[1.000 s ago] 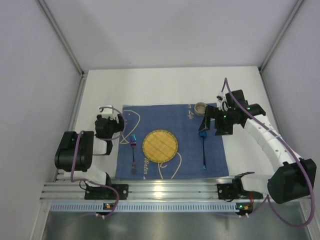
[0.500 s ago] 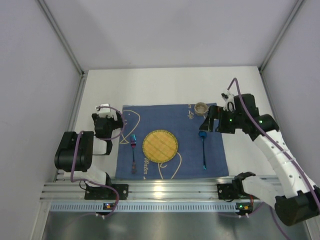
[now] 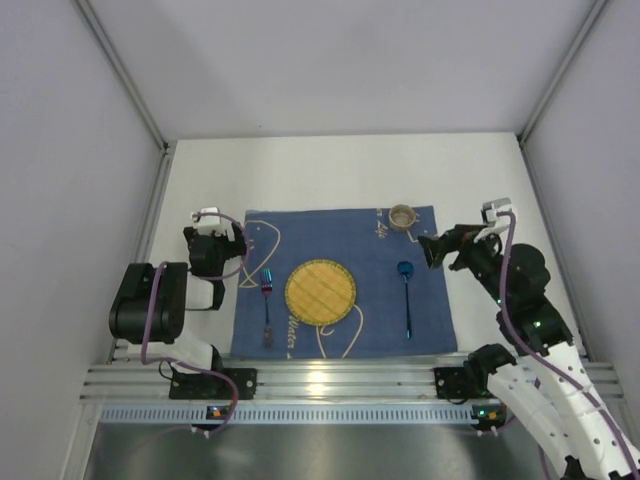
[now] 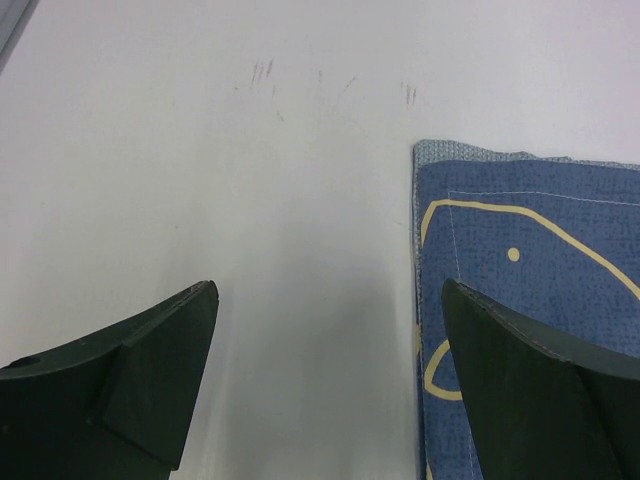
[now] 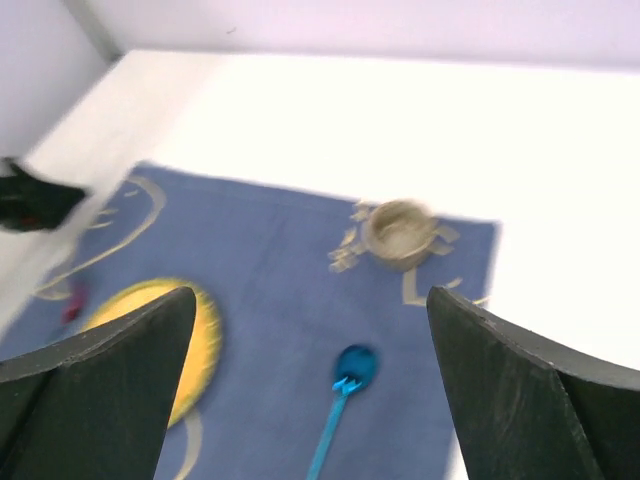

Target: Set the dinner table for one person

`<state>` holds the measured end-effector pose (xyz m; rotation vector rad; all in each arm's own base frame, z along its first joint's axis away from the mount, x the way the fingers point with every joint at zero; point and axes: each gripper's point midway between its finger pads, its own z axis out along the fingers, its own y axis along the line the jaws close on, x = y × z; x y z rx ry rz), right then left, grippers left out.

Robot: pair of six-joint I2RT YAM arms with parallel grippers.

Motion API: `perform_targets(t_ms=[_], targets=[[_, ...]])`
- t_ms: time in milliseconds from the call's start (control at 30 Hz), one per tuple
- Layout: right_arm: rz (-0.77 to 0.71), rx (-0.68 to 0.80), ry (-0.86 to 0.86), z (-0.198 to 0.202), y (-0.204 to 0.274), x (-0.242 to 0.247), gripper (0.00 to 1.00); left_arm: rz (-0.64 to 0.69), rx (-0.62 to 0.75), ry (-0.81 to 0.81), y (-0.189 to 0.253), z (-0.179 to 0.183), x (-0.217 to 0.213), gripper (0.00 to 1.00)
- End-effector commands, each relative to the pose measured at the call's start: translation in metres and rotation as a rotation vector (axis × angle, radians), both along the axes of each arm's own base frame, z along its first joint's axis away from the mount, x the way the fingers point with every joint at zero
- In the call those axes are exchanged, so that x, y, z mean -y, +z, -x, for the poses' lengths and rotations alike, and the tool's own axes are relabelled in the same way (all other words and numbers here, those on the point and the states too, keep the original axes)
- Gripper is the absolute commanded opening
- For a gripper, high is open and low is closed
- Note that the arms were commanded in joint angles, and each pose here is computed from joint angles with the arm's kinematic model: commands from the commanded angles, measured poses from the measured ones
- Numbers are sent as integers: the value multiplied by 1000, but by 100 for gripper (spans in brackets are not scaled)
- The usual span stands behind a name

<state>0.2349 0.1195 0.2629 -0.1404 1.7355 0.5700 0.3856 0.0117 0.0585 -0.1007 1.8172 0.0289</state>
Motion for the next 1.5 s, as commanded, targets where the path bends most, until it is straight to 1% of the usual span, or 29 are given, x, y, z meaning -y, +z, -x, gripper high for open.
perform_targets(t_ms=[0, 33, 67, 100, 133, 167, 200, 233, 267, 333, 367, 400, 467, 500, 567, 600, 667, 700, 800, 833, 900, 933, 1000, 1033, 1067, 1133, 1167, 1467], targets=[[314, 308, -174, -35, 30, 39, 100, -6, 94, -1, 24, -7, 0, 98], [336, 285, -187, -43, 21, 40, 100, -5, 93, -1, 24, -7, 0, 98], [354, 259, -159, -46, 5, 36, 100, -4, 93, -1, 24, -7, 0, 99], [361, 282, -132, -50, 3, 29, 100, -5, 93, -1, 24, -7, 0, 98], [368, 268, -106, -55, -8, 24, 100, -4, 91, -2, 23, -7, 0, 98], [377, 234, -107, -58, -29, 24, 100, -5, 93, -1, 24, -7, 0, 99], [368, 217, -115, -61, -39, 24, 100, -6, 93, 0, 24, -6, 0, 98], [366, 199, -147, -69, -48, 31, 100, -6, 93, 0, 24, -7, 0, 98], [369, 163, -156, -71, -67, 36, 100, -6, 94, 1, 24, -7, 0, 98], [333, 180, -200, -82, -74, 46, 100, -5, 93, -1, 24, -7, 0, 98], [338, 162, -207, -82, -90, 50, 100, -6, 93, 1, 24, -7, 0, 98], [320, 213, -225, -87, -83, 52, 100, -6, 93, 1, 24, -7, 0, 98], [337, 177, -255, -90, -108, 64, 100, -6, 93, -1, 24, -7, 0, 98], [322, 221, -280, -94, -101, 68, 100, -5, 93, -1, 24, -7, 0, 98], [328, 191, -328, -94, -121, 82, 100, -5, 93, -1, 24, -7, 0, 99], [321, 217, -353, -97, -116, 87, 100, -6, 94, -1, 24, -7, 0, 98], [335, 197, -391, -98, -128, 99, 100, -6, 93, 0, 24, -7, 0, 98], [335, 221, -410, -101, -124, 104, 100, -6, 94, -1, 24, -7, 0, 98], [325, 254, -429, -112, -115, 109, 100, -4, 93, 1, 24, -7, 0, 98], [334, 230, -432, -116, -123, 112, 100, -5, 93, -1, 24, -7, 0, 98], [326, 258, -424, -126, -115, 110, 100, -6, 93, 1, 24, -7, 0, 98], [328, 226, -420, -130, -126, 111, 100, -5, 93, -1, 24, -7, 0, 98], [328, 250, -411, -134, -127, 109, 100, -4, 94, -1, 24, -7, 0, 99], [336, 215, -400, -136, -141, 109, 99, -5, 93, -1, 24, -7, 0, 98], [326, 222, -402, -140, -139, 109, 100, -6, 94, 0, 24, -7, 0, 98], [316, 182, -425, -144, -144, 115, 100, -6, 94, 0, 24, -7, 0, 99], [297, 171, -485, -147, -142, 124, 100, -6, 94, -1, 24, -7, 0, 99], [303, 157, -490, -147, -144, 125, 100, -6, 94, 0, 24, -7, 0, 99]])
